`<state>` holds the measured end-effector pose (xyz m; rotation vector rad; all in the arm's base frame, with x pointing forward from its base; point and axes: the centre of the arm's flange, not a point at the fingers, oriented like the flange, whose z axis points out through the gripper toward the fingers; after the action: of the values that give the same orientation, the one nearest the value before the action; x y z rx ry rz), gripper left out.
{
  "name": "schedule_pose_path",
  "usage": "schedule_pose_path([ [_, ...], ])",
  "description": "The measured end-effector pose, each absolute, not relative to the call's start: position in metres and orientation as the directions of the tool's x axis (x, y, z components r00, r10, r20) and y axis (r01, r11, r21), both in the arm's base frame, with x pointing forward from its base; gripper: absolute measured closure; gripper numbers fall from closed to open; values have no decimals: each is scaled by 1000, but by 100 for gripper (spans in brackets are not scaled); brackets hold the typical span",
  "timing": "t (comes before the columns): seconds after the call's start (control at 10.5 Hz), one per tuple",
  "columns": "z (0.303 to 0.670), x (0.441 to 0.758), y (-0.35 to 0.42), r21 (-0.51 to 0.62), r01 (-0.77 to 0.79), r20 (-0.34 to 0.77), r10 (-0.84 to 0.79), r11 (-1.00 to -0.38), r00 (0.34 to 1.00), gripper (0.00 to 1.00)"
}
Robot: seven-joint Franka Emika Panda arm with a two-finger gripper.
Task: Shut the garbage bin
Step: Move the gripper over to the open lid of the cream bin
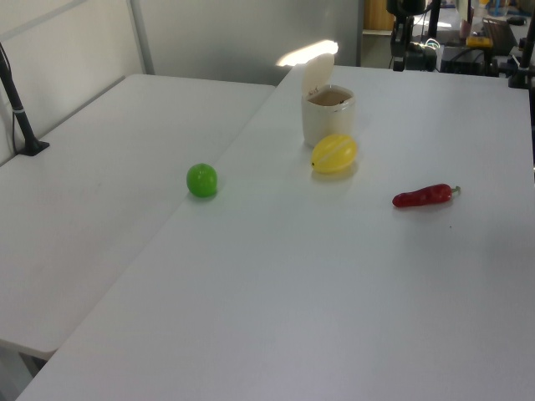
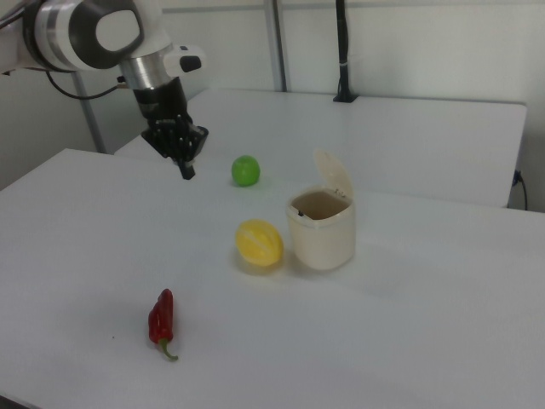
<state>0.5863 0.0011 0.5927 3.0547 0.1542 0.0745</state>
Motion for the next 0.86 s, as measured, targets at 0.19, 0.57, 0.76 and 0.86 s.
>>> schedule_pose_path([
  [0.19,592,600,-33,84,7,131,19,-996,991,99],
  [0.57,585,635,-92,45,-215,327,-188,-976,926,99],
  [0.76,583,650,-114,13,-282,428,-249,-959,869,99],
  [0.86,580,658,-122,-7,-309,477,-275,-951,835,99],
])
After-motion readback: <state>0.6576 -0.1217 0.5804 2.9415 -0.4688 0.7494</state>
